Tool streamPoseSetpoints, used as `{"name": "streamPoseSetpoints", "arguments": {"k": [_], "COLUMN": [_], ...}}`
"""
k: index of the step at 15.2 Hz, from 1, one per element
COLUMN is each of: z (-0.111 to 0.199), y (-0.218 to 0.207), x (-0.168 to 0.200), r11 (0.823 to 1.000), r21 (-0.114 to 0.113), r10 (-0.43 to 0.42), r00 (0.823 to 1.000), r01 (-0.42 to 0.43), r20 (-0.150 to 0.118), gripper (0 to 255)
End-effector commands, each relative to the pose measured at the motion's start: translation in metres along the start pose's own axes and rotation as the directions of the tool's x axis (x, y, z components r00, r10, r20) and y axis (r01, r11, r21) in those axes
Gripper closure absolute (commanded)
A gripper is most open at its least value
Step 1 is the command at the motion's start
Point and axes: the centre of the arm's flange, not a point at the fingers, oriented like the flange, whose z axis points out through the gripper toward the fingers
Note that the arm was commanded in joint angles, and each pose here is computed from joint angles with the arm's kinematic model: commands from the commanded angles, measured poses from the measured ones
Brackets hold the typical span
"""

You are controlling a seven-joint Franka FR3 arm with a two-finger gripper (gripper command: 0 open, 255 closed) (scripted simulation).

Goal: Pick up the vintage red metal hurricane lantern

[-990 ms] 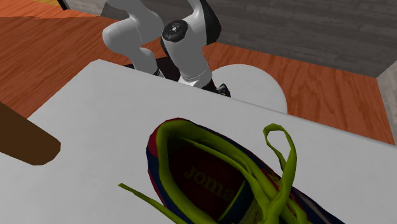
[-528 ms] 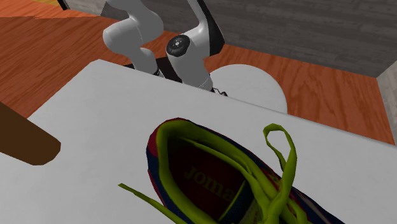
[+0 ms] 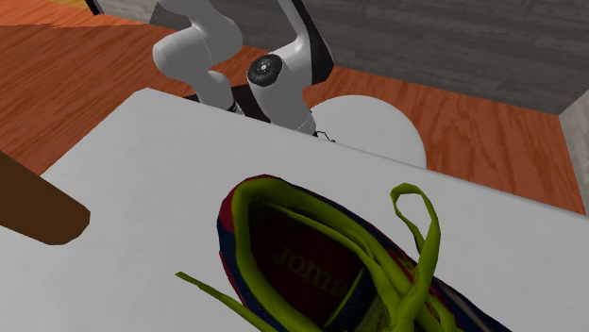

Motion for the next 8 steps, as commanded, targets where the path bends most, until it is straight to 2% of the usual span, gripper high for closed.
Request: {"name": "streamPoseSetpoints", "arguments": {"k": [1, 4, 8], "z": [0.0, 0.001, -0.019], "y": [0.0, 0.001, -0.007], "x": [0.0, 0.0, 0.001], "r11": [1.0, 1.0, 1.0], "r21": [0.0, 0.0, 0.0], "r10": [0.0, 0.0, 0.0], "r00": [1.0, 1.0, 1.0], "r01": [0.0, 0.0, 0.0], "r20": [0.0, 0.0, 0.0], "gripper": [255, 255, 255]}}
